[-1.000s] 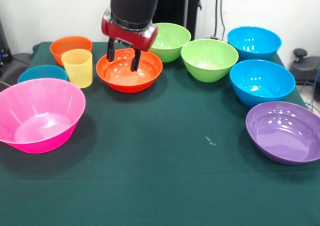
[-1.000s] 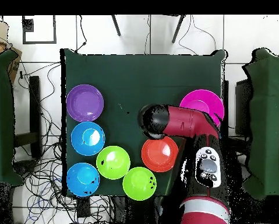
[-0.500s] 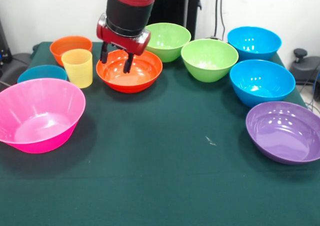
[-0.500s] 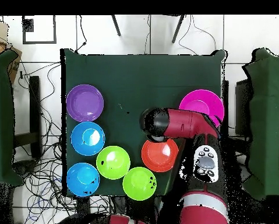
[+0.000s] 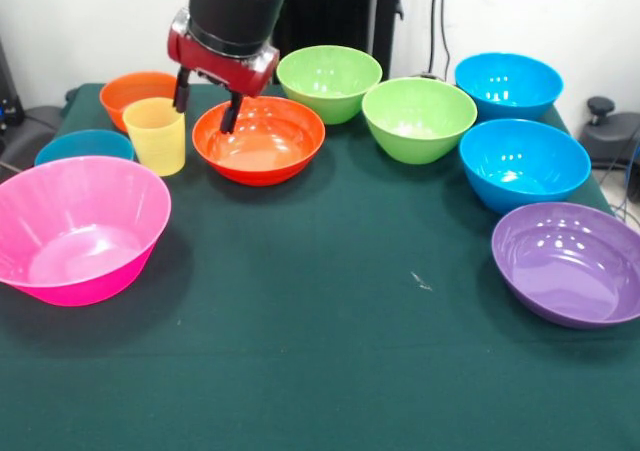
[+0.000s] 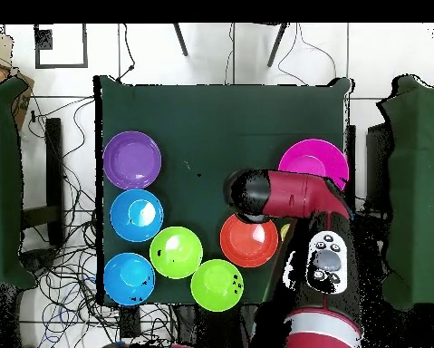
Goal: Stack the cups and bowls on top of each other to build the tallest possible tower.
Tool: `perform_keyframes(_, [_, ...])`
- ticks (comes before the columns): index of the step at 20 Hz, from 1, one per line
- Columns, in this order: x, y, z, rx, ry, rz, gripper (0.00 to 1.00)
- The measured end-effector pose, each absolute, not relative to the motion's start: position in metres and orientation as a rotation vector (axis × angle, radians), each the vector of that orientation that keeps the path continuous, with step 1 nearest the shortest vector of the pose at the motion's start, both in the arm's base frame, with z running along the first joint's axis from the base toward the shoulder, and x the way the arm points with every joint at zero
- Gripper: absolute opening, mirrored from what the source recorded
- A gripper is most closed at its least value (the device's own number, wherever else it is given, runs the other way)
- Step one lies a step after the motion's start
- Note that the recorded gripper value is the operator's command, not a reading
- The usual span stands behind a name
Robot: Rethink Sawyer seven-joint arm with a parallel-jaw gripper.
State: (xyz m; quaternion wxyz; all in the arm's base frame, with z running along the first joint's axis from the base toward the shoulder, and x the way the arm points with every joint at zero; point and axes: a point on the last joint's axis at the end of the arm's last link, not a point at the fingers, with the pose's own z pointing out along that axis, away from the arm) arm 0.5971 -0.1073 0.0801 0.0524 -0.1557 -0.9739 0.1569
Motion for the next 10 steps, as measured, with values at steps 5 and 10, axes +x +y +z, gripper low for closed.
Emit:
perform_keyframes(5, [0.605, -0.119, 0.11, -0.521, -3.003, 0.482, 1.0])
perform_keyframes(10, [0.603, -0.14, 0.136, -0.603, -3.026, 0.455, 1.0])
